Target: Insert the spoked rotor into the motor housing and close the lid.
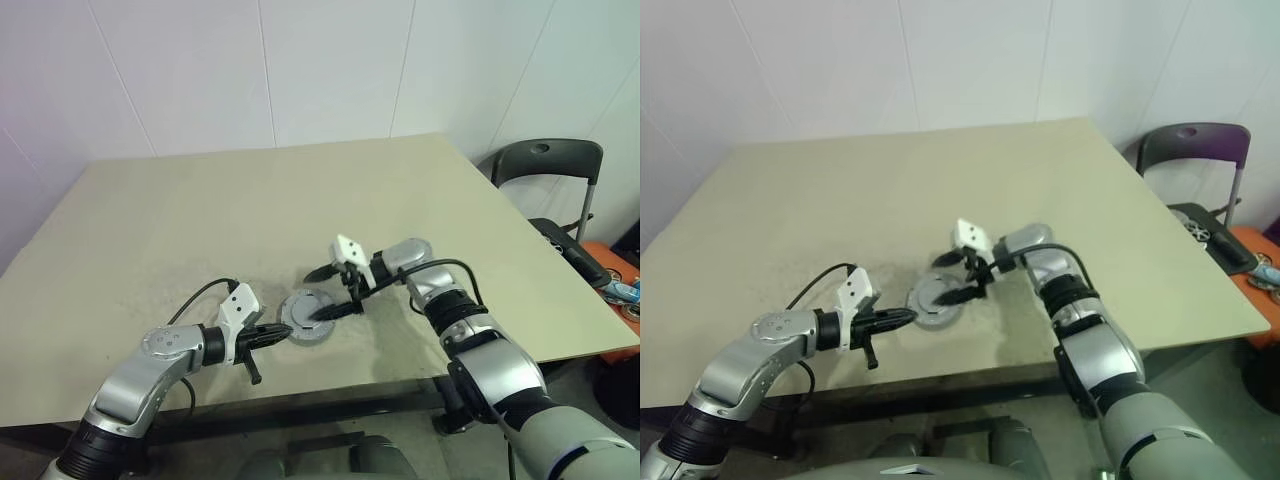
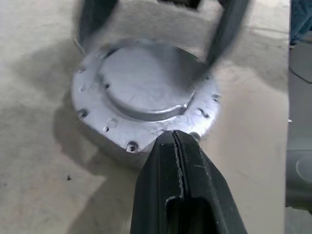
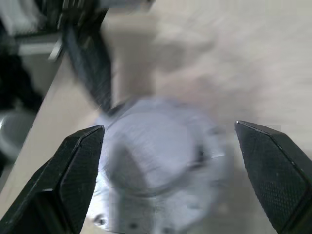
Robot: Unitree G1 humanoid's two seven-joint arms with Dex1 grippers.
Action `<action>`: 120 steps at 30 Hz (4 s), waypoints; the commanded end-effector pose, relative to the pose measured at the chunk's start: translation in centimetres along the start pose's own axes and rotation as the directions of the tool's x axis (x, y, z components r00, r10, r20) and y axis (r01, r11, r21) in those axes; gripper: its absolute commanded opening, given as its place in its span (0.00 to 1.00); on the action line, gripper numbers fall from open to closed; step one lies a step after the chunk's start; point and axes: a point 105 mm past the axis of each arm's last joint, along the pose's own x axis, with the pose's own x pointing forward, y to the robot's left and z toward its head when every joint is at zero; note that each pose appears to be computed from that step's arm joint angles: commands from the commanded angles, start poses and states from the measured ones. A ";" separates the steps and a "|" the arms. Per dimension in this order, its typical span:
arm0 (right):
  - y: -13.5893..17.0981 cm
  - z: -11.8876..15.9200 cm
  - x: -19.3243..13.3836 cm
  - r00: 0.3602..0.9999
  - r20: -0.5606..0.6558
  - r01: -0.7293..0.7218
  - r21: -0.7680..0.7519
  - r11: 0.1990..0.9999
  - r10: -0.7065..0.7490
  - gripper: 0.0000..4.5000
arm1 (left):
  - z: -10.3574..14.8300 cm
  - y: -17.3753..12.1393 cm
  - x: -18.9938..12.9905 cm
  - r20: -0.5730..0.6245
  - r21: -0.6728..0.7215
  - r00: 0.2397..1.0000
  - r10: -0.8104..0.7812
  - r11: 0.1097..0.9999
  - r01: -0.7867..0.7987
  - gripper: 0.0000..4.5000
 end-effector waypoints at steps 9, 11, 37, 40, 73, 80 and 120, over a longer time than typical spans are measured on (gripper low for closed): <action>-2.6 0.9 -6.5 0.944 -0.038 0.309 0.453 0.836 -0.328 0.99 | -0.5 -0.1 0.1 -0.026 0.007 1.000 -0.007 1.000 0.007 0.00; -2.2 0.2 -7.0 0.943 -0.100 0.309 0.618 0.722 -0.318 0.99 | -0.6 0.0 0.1 -0.029 0.008 1.000 -0.005 1.000 0.006 0.00; 2.8 -3.2 -2.5 0.986 -0.030 0.058 0.984 0.166 -0.164 0.99 | -0.7 -0.1 -0.3 -0.042 0.011 0.999 -0.007 1.000 0.008 0.00; 3.1 -2.8 -1.7 0.989 -0.011 0.037 0.985 0.168 -0.149 0.99 | -0.6 -0.1 -0.3 -0.042 0.011 0.999 -0.005 1.000 0.006 0.00; 2.9 0.3 -1.1 0.975 0.152 -0.120 0.974 0.192 -0.160 0.26 | 2.1 0.2 -2.1 0.160 -0.154 0.985 0.067 0.987 -0.043 0.00; 2.4 1.3 -1.7 0.969 0.172 -0.133 0.969 0.210 -0.177 0.26 | 4.0 2.0 -5.6 0.370 -0.440 0.895 0.248 0.896 -0.066 0.00; 3.2 9.1 -2.8 0.928 0.367 -0.311 0.854 0.416 -0.059 0.26 | 4.2 0.1 -5.6 0.632 -0.692 0.737 0.241 0.604 0.396 1.00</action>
